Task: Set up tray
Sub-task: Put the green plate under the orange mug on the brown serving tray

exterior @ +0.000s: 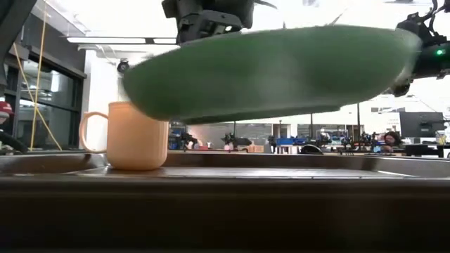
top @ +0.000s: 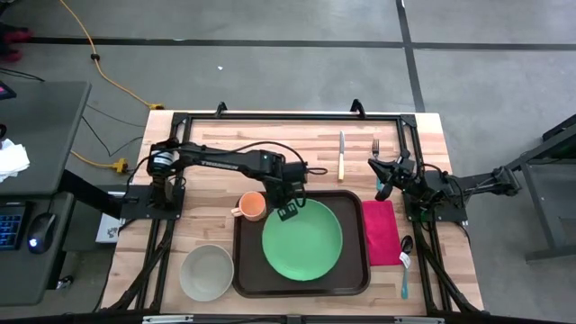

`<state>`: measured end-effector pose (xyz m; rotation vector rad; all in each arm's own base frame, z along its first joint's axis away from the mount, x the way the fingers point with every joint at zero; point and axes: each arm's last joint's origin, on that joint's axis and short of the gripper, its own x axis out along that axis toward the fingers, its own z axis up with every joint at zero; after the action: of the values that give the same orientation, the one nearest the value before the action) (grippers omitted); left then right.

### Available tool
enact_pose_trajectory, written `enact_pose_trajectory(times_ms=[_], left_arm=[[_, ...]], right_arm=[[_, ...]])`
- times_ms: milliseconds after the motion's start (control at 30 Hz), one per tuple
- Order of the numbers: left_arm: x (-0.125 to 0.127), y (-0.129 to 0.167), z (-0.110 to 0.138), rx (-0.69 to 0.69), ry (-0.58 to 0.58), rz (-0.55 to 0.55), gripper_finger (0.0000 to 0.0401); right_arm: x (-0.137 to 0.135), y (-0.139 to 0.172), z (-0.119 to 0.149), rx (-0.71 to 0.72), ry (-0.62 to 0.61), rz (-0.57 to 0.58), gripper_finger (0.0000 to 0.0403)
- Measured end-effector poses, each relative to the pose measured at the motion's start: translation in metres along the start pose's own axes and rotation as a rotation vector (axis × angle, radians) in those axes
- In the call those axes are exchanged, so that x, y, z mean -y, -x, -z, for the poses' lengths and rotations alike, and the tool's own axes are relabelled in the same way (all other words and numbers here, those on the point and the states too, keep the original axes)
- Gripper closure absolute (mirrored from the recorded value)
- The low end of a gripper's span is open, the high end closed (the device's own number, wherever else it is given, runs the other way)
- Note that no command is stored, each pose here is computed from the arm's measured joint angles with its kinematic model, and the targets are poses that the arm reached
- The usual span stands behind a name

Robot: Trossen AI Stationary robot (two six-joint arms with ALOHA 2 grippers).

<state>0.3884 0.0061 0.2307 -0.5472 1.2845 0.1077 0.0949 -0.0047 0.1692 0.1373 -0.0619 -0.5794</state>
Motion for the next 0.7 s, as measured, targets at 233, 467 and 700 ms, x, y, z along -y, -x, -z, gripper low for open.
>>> enact_pose_trajectory(times_ms=[233,467,700], left_arm=[[-0.005,-0.012,0.000,-0.051,-0.015,-0.007,0.0388],[-0.007,-0.025,-0.002,-0.082,-0.025,0.008,0.0388],[-0.009,-0.025,0.000,-0.100,-0.035,-0.020,0.0388]], right_arm=[[0.000,0.000,0.000,-0.002,0.001,0.006,0.0402],[0.000,0.000,0.000,-0.002,0.002,0.011,0.0402],[0.000,-0.001,0.001,-0.010,0.009,0.013,0.0402]])
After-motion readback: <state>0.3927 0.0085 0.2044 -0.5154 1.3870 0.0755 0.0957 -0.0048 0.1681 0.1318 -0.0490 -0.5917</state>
